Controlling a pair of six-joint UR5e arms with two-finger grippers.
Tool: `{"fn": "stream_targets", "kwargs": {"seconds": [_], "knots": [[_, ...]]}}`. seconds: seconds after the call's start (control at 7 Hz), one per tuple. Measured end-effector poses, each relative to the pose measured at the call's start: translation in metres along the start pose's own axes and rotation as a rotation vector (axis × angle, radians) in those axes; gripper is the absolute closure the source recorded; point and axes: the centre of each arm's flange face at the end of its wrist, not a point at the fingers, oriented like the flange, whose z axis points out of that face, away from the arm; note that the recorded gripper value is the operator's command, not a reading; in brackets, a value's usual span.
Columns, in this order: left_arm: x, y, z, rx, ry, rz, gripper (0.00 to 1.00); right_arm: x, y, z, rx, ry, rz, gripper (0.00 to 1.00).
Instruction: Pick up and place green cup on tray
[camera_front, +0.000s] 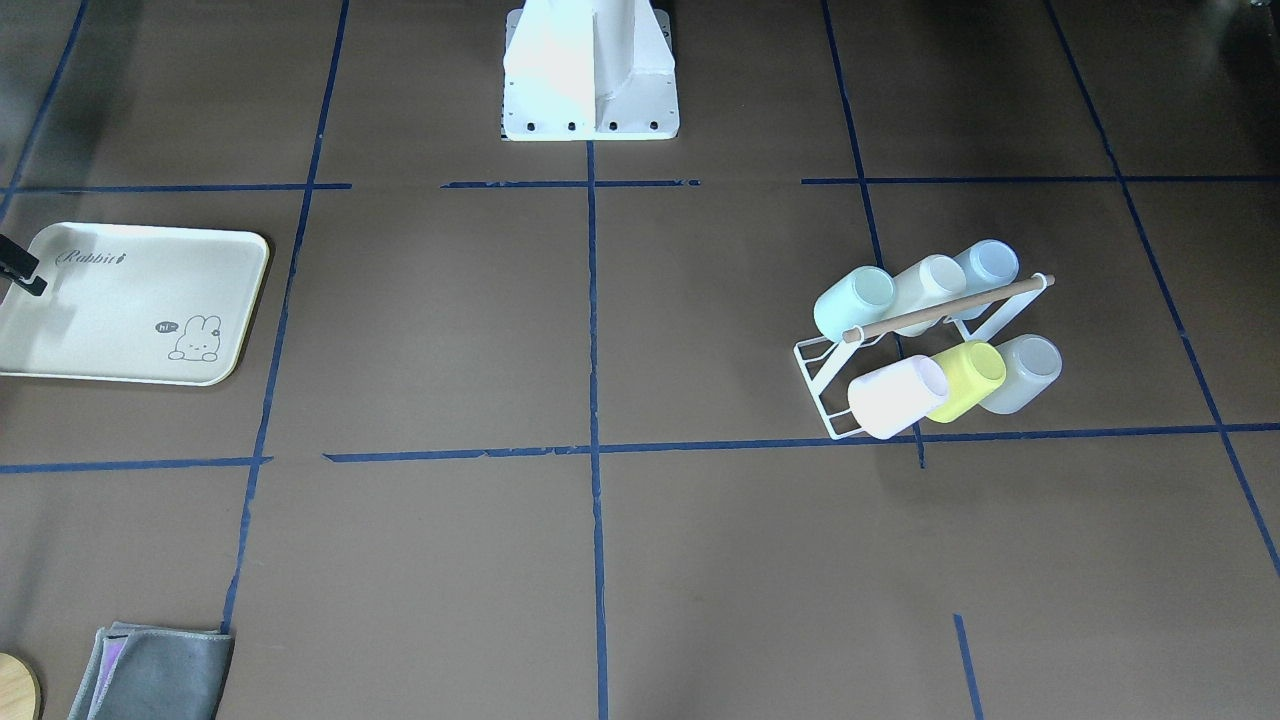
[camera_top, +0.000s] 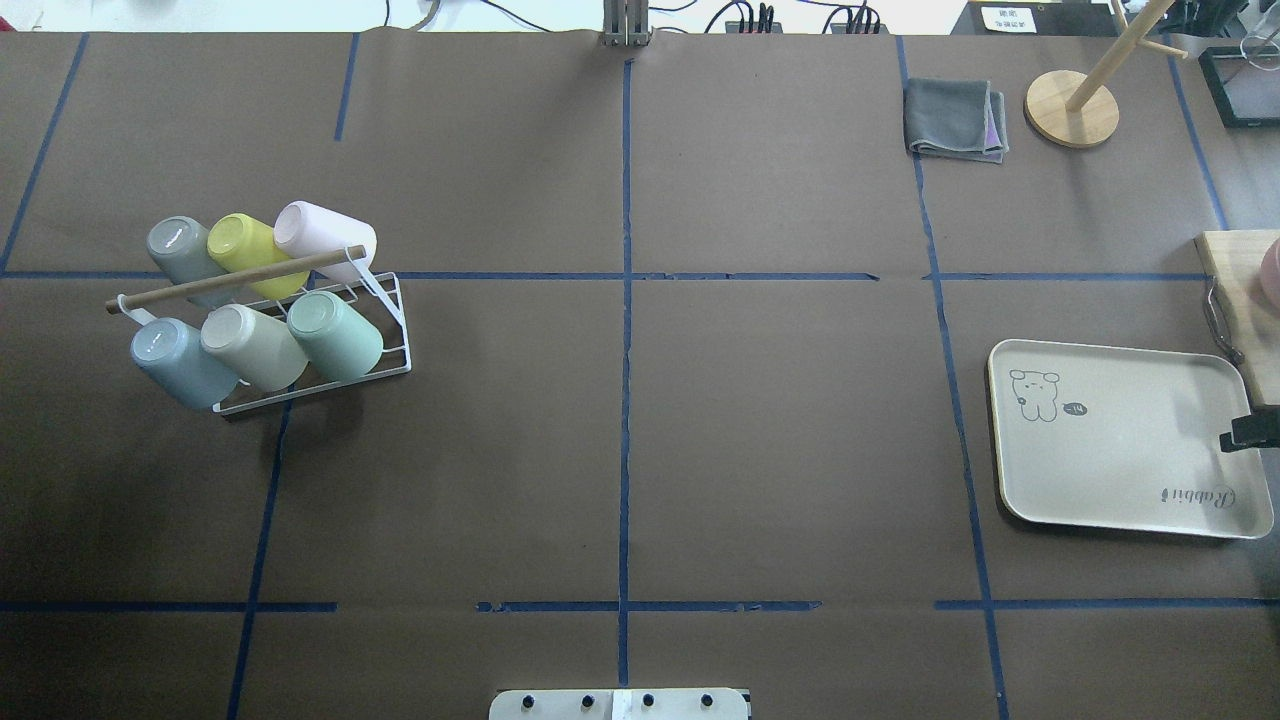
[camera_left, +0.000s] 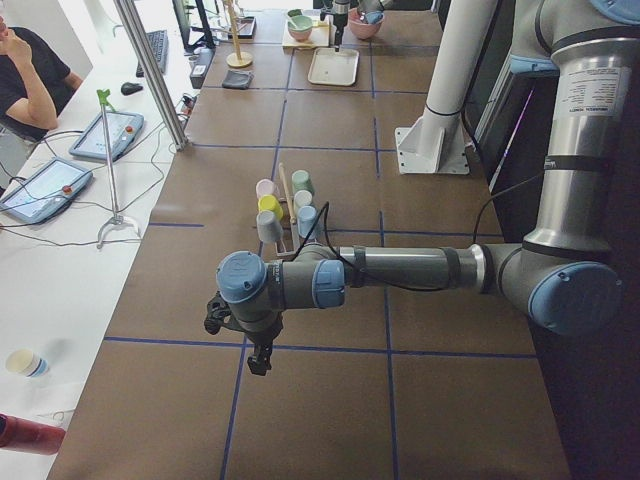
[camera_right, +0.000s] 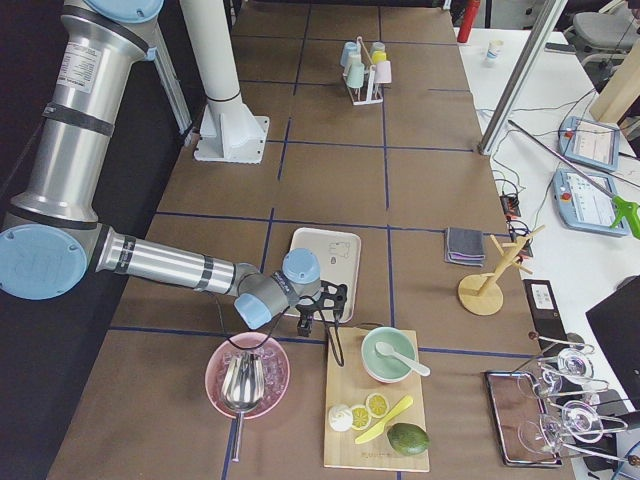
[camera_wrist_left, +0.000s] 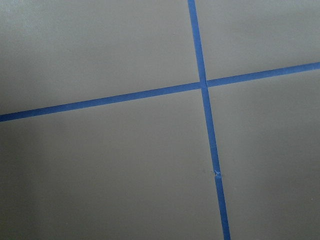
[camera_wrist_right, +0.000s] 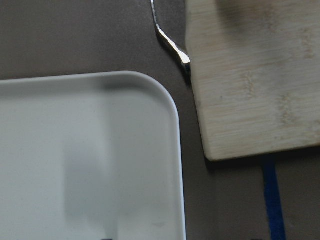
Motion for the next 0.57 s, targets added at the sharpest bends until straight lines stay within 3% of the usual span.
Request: {"fn": "stream_targets", "kwargs": {"seconds": [0.57], "knots": [[0.0006,-0.0014,-0.001,0.003,-0.001,0.003,0.0,0.0015,0.0026,0.0016,-0.005,0.003,-0.001,0.81]]}}
